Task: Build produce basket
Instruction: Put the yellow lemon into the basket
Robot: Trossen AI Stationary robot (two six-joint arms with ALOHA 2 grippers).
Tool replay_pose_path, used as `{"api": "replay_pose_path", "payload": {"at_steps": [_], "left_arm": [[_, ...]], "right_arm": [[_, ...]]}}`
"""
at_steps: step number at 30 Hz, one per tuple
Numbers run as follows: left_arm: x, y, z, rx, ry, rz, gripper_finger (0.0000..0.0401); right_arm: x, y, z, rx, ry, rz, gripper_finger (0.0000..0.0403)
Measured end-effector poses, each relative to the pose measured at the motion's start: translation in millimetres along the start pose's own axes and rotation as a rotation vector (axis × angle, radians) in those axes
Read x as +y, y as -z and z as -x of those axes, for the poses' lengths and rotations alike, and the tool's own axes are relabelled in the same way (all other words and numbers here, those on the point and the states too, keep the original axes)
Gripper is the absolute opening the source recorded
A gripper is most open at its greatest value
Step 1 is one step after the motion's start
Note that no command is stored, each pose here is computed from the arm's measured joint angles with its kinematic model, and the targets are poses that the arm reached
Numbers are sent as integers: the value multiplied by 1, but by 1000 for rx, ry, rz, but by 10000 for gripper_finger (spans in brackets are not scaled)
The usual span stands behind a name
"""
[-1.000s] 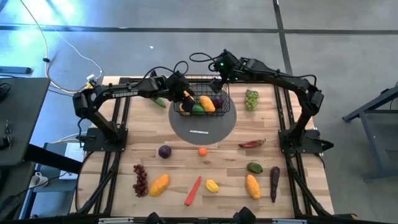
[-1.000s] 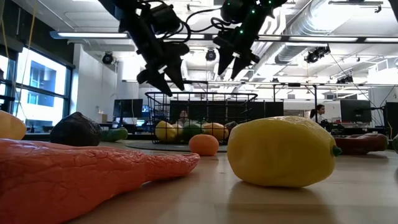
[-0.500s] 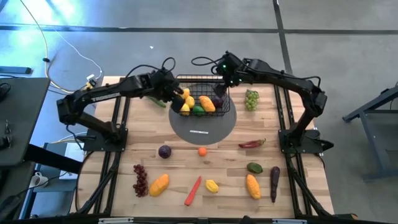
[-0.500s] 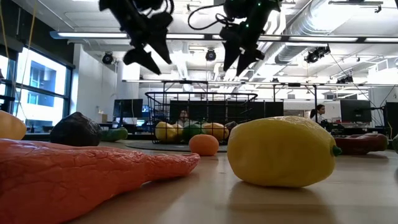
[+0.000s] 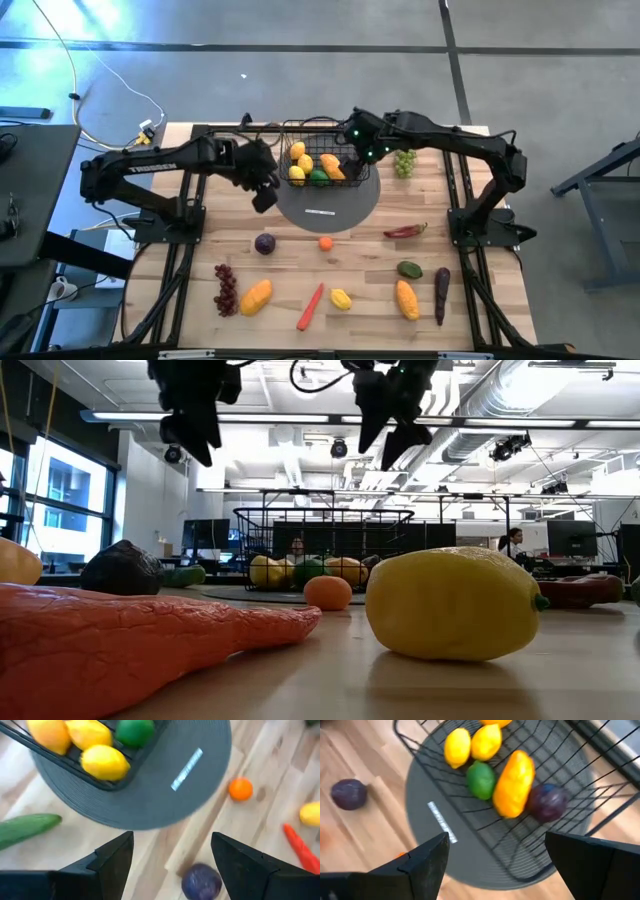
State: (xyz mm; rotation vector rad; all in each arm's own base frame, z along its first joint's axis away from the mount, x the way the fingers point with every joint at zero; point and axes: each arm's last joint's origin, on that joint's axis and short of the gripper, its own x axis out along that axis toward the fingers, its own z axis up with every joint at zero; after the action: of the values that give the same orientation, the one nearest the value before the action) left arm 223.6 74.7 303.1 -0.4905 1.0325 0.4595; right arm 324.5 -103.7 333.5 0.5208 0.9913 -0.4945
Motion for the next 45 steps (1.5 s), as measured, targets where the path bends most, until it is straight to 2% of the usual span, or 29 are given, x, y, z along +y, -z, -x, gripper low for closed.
{"api": "replay_pose_path", "payload": {"at_steps": [14,19,23,28,34,45], "left_arm": [[-39,35,-3,162,26,-148,255],[-46,40,-2,166,38,-185,255],[-49,41,-1,157,25,-198,255],[-51,42,-1,144,4,-196,255],[-51,42,-1,143,3,-197,255],[-51,42,-1,144,6,-197,255]], "right_arm": [[61,33,4,58,-92,-86,311],[87,51,8,91,-128,-145,311],[109,69,10,121,-154,-147,311],[141,94,11,131,-200,-103,311],[174,128,8,142,-216,6,311],[212,178,-26,242,-177,138,311]]}}
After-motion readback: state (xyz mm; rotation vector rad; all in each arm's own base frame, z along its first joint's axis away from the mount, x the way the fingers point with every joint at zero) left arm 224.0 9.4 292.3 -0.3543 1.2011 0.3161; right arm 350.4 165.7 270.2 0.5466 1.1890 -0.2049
